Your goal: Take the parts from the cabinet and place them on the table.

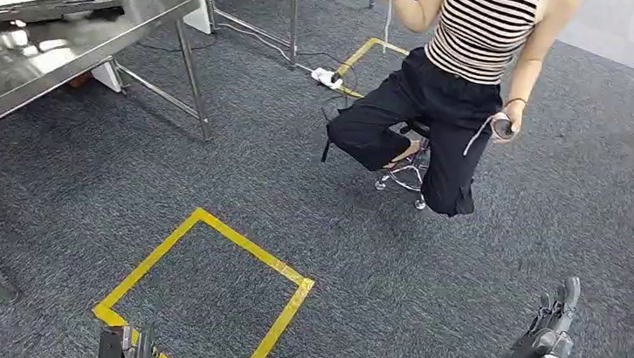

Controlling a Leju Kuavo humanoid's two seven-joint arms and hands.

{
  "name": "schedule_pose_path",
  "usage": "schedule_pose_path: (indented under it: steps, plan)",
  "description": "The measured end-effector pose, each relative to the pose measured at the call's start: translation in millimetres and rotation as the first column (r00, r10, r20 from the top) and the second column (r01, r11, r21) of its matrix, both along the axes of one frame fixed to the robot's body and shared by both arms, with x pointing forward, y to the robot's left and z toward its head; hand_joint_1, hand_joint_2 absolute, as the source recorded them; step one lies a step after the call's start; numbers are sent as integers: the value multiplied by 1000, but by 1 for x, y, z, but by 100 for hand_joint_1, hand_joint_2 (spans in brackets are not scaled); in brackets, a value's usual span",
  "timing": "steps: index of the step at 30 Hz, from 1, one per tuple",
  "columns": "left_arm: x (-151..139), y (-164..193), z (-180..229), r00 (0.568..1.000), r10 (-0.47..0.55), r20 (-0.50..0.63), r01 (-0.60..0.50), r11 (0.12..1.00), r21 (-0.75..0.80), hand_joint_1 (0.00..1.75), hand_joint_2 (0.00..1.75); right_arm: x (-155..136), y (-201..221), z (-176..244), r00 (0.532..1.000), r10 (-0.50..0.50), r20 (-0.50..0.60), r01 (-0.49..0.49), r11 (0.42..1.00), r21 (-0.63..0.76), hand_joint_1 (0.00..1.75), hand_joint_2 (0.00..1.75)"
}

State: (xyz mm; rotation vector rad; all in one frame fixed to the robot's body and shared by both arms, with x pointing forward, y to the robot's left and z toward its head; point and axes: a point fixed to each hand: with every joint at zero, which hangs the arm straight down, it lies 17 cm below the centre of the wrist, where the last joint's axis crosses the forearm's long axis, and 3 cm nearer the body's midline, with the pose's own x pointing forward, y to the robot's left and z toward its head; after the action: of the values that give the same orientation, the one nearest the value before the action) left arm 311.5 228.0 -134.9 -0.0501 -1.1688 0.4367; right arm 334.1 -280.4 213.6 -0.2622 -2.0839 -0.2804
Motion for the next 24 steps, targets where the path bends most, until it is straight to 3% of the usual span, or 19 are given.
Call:
schedule_pose_path:
  steps: [12, 24]
  plan:
    - [14, -8, 9, 999, -17, 27, 18, 1000, -19, 0, 0, 0, -1, -4, 1000, 8, -7, -8, 1000, 7, 0, 0]
    - [5, -4, 4, 1000, -9, 14, 9, 1000, -22, 0, 0, -2, -1, -8, 1000, 12, -16, -12, 1000, 12, 0, 0]
